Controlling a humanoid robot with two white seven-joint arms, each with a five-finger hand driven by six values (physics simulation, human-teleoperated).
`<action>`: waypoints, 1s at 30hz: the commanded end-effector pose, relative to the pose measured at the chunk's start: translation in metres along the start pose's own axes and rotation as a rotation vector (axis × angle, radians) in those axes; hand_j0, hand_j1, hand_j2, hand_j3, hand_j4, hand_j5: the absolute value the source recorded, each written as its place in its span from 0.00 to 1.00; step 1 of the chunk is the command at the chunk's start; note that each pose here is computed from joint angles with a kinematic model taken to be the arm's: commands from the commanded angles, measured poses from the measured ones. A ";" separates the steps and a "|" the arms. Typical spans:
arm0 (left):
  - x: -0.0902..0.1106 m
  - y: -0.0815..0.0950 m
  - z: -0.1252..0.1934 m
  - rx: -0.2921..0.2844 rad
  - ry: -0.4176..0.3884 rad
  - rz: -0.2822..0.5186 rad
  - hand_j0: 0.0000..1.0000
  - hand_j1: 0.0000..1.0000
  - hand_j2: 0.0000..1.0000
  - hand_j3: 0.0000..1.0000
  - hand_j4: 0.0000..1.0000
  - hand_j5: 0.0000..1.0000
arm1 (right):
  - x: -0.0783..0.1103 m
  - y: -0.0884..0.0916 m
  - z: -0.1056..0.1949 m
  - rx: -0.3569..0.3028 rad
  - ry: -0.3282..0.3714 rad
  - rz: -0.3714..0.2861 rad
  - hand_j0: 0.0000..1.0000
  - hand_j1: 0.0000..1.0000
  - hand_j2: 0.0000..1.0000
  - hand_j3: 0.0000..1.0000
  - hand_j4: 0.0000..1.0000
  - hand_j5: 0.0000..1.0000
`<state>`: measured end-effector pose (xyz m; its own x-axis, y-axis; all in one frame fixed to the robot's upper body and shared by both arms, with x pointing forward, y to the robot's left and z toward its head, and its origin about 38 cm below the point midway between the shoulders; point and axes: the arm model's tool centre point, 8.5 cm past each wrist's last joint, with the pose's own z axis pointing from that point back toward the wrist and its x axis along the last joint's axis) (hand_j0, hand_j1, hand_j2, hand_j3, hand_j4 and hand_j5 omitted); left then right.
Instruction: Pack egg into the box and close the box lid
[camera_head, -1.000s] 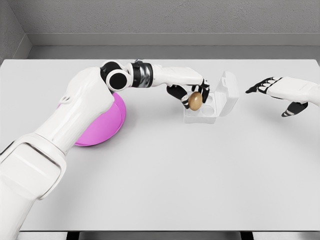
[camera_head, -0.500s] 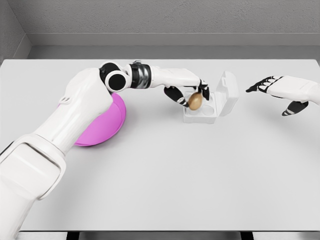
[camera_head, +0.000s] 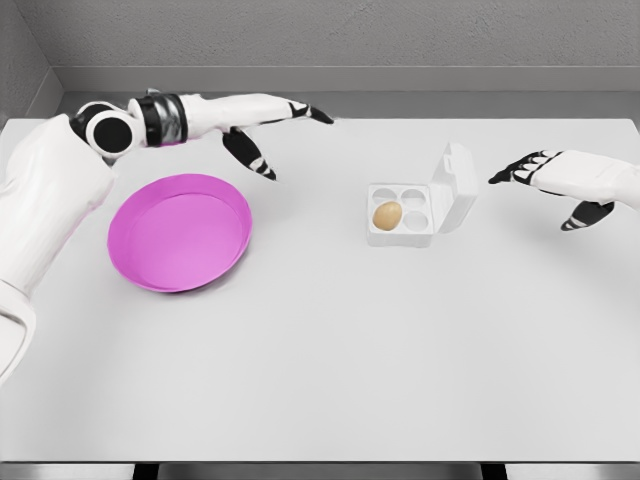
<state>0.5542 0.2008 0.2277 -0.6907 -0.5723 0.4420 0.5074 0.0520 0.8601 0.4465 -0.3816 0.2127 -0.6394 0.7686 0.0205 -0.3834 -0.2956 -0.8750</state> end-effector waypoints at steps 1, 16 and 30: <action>-0.034 0.018 0.065 0.107 0.066 0.086 1.00 1.00 1.00 1.00 1.00 1.00 | 0.006 -0.003 -0.002 -0.003 -0.017 0.010 1.00 1.00 1.00 1.00 1.00 1.00; -0.021 0.010 0.035 0.090 0.018 0.099 1.00 1.00 1.00 1.00 1.00 1.00 | 0.054 -0.021 -0.015 -0.026 -0.142 0.118 1.00 1.00 1.00 1.00 1.00 1.00; -0.027 0.000 0.028 0.084 0.032 0.137 1.00 1.00 1.00 1.00 1.00 1.00 | -0.005 -0.018 0.014 -0.152 -0.056 -0.145 1.00 1.00 1.00 1.00 1.00 1.00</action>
<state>0.5578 0.2391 0.2236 -0.6072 -0.5841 0.5387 0.5463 0.1854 0.8168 0.4441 -0.3721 0.2357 -0.6629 0.7391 0.1195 -0.3493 -0.1641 -0.9225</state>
